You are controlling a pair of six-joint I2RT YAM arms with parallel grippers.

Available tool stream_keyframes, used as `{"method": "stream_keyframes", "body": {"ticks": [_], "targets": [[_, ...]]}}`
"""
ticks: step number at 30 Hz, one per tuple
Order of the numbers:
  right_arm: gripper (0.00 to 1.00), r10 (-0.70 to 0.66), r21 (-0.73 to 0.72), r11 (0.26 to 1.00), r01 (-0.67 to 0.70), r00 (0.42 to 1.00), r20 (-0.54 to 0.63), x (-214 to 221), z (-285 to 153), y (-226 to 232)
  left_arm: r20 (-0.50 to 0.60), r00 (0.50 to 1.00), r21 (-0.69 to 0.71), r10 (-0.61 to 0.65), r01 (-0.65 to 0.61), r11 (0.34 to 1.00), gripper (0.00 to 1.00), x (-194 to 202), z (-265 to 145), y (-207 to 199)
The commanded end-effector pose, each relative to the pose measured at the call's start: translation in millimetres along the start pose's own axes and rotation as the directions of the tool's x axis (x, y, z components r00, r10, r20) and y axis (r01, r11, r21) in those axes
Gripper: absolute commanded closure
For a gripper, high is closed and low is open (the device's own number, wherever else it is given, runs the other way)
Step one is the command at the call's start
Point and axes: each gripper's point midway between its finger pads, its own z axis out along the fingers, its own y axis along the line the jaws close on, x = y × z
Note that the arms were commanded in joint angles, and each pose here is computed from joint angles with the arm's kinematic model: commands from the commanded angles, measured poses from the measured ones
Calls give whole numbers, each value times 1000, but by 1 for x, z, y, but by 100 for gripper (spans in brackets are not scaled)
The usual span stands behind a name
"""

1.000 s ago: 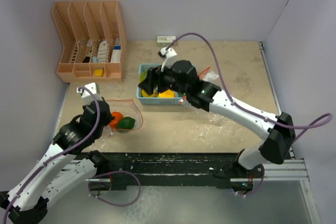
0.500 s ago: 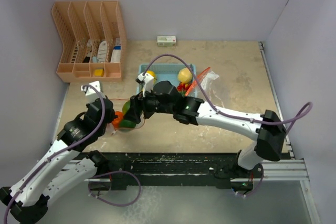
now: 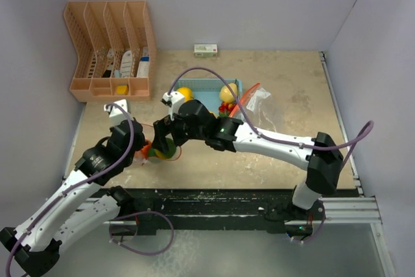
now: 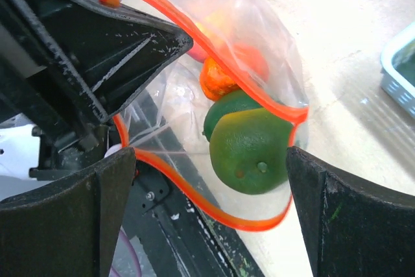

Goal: Place the food in the zip-top bag and seal the zipper
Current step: Place the fake fruit in the zipper food storage bag, then pick up the fake fruit from the bin.

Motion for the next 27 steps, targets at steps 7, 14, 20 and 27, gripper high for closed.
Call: {"method": "stream_keyframes", "body": {"ticks": [7,14,20,27], "targets": [[0,77,368,920,-132,984,161,-51,-79,-94,46,997,33,-54,53,998,100,-11,-5,-3],[1,199,556,810,-187,979,39,-41,-50,-212,61,995,51,-77,74,996,100,-16,-12,-1],[0,305,629,744,-224,952,-22,-9,-32,-268,70,995,55,-75,71,996,100,-19,-16,1],[1,311,752,623,-215,950,15,9,-100,-279,84,993,68,-82,77,995,100,-23,-21,4]]}}
